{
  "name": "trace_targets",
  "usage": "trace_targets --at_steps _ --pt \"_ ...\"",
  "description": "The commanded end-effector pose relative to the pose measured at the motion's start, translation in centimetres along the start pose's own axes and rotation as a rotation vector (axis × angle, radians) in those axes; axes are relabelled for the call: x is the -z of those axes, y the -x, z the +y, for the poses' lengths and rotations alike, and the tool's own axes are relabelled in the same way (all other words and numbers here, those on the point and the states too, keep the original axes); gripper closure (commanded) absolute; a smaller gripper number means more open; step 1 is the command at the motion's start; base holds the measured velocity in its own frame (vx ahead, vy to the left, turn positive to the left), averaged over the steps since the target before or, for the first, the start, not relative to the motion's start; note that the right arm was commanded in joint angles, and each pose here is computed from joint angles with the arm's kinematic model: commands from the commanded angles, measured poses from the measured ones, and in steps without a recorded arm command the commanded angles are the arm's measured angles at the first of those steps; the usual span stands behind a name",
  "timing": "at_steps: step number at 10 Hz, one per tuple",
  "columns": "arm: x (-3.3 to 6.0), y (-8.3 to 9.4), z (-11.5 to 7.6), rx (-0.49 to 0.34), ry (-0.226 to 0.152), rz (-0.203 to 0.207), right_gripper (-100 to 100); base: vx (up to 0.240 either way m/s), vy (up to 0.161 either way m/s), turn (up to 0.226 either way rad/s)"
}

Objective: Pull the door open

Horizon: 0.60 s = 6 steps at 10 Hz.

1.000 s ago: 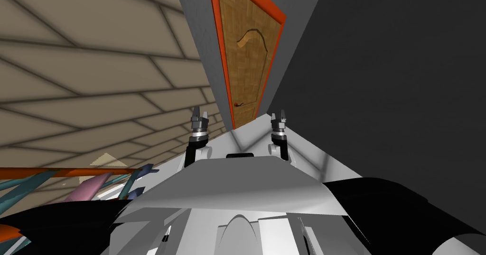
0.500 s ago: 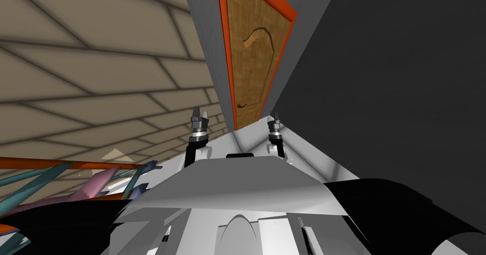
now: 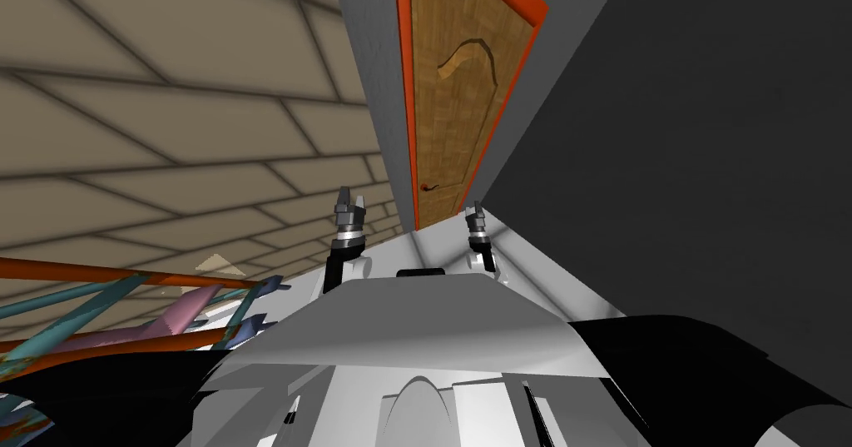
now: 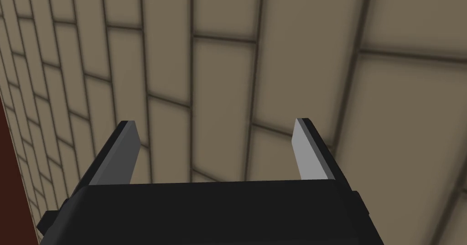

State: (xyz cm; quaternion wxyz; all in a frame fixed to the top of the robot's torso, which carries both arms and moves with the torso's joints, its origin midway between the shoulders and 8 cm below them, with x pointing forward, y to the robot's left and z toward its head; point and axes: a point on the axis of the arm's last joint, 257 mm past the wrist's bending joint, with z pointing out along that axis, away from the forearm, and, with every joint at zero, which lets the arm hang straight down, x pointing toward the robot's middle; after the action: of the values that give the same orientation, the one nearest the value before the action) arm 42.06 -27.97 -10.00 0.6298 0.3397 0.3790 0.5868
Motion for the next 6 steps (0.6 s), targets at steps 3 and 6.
trace_targets --at_steps 3,6 --pt "0.56 -0.2 -2.8 -0.009 -0.045 0.016 -100 0.059 0.005 0.088" --pt "1.16 -0.2 -6.0 -0.019 -0.1 0.037 -100 0.091 0.007 0.138"
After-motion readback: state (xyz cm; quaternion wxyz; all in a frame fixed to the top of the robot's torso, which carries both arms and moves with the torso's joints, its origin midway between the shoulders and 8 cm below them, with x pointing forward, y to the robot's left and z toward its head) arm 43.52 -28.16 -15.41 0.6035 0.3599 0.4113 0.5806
